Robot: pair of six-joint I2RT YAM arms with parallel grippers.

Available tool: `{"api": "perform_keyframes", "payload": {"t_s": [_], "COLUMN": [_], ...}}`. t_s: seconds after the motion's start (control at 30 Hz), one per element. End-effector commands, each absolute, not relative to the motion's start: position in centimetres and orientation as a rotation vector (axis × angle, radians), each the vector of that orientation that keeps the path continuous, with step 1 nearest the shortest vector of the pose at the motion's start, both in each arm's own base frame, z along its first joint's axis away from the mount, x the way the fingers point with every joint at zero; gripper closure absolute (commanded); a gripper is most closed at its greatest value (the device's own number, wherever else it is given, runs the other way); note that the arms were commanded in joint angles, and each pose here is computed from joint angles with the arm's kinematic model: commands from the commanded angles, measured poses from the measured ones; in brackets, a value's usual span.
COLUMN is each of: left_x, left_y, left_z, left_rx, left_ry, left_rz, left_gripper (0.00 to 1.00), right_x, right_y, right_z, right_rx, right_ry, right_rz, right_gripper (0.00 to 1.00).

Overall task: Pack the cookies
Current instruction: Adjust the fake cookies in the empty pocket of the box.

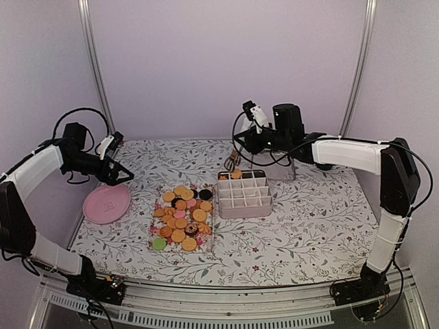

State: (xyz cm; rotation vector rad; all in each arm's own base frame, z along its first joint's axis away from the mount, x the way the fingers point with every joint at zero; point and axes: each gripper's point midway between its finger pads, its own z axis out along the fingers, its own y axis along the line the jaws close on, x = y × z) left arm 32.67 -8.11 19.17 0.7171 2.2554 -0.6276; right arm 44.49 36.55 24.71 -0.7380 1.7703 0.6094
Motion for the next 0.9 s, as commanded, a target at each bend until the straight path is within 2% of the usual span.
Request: {"api": "perform_keyframes", "payload": {"t_s": [0.0,0.5,0.87], "left_x": [33.1,33.2,33.2], "left_y": [-8.3,-8.2,-8.2], "left_z": [20.3,20.4,20.3], "left_rx": [0.724,0.728,0.727], "left_ry": [2.221,2.218,2.22], "left_rz": [-0.628,-0.618,-0.626], "left_gripper": [0.01,0.01,0.01], "right_x": [44.7,44.8,44.1], "right_y": [35.8,35.9,36.1], "right_z": [27.7,24.1,24.1], "right_rx": [-0.708,-0.751,-0.754], "right_ry": [1.712,1.794,1.801], "right_rz": [0.585,0.609,0.659], "right_gripper": [0.63,0.61,0.69]}}
